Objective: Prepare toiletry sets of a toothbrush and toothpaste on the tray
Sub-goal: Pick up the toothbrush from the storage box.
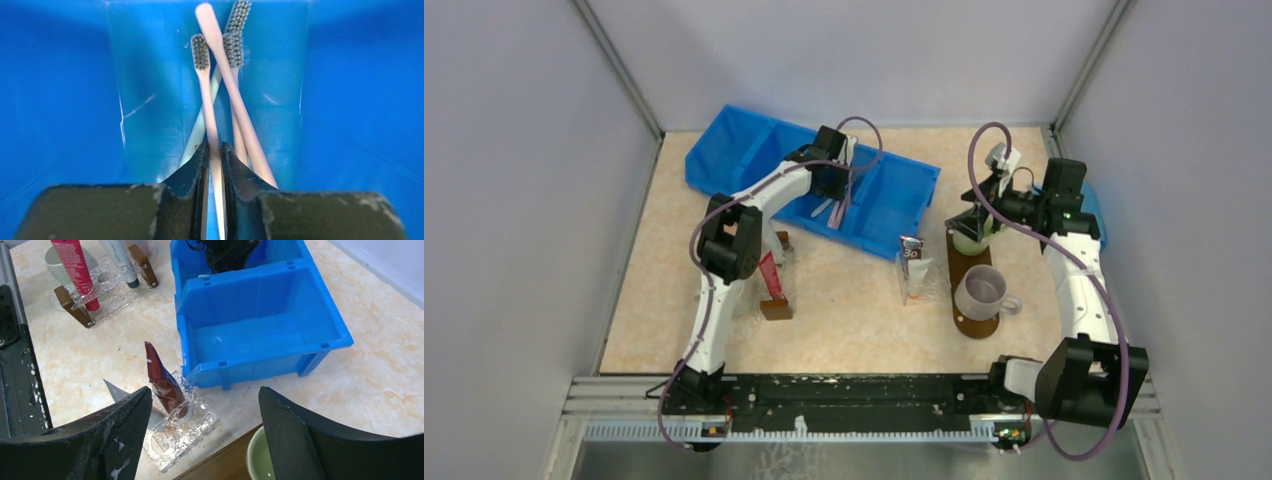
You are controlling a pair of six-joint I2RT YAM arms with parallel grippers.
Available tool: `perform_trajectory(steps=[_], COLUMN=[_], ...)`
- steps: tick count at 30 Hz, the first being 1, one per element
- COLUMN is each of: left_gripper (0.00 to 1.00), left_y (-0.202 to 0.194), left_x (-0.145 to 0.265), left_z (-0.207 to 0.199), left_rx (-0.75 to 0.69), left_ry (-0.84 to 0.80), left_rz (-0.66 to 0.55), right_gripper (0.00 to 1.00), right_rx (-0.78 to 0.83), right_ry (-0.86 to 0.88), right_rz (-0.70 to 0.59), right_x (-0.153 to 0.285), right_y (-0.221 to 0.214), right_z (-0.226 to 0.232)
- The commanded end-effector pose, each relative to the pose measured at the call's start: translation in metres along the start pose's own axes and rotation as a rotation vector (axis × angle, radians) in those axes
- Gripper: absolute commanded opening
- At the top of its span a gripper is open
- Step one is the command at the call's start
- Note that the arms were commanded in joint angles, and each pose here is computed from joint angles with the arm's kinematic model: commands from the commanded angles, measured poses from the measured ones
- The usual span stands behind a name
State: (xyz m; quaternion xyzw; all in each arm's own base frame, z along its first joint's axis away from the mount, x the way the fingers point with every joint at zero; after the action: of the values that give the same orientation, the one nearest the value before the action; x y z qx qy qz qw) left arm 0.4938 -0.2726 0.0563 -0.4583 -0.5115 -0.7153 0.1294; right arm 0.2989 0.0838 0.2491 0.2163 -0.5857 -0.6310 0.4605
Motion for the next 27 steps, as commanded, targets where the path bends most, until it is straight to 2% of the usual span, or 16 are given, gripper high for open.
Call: perform_trajectory(steps=[1, 5, 13, 21, 27], left_gripper=[0.15, 0.00, 0.00, 0.00, 0.00], left_y=[0.006, 0.011, 0.026, 0.048, 0.065], left_x=[-0.001, 0.007, 0.034, 0.076, 0.119], left_z=[0.000, 0.001, 0.012, 0.020, 0.021], left_rx=[-0.010, -0.006, 0.012, 0.029, 0.040], left_ry=[0.003, 0.009, 0.057, 0.106, 0.114], left_rz=[-0.015, -0.049, -0.137, -0.315, -0.496], right_gripper=[0.78, 0.78, 0.78, 0.78, 0.78], right_rx=[0.047, 0.047, 0.049, 0.044, 0.037], right_ry=[0.007, 0.007, 0.013, 0.026, 0.044], right_rz=[-0.030, -0.030, -0.033, -0.040, -0.050], right_x=[0.003, 0.003, 0.003, 0.002, 0.002], right_y=[0.011, 0.011, 0.011, 0.012, 0.013], right_z=[0.002, 0.001, 0.003, 0.005, 0.007])
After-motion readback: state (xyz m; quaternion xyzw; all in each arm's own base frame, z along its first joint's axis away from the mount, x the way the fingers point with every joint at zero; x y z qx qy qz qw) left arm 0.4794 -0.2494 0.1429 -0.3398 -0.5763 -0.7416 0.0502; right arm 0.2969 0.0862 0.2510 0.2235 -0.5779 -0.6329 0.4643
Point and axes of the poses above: each gripper's point midway between its finger pads, its own x axis back along the fingers, its own z axis along the line the jaws close on, y = z × x, the point moved 2 cm from there along x, back along the fingers, and after that the axes turned 9 degrees about -x, right-handed, at the moved point
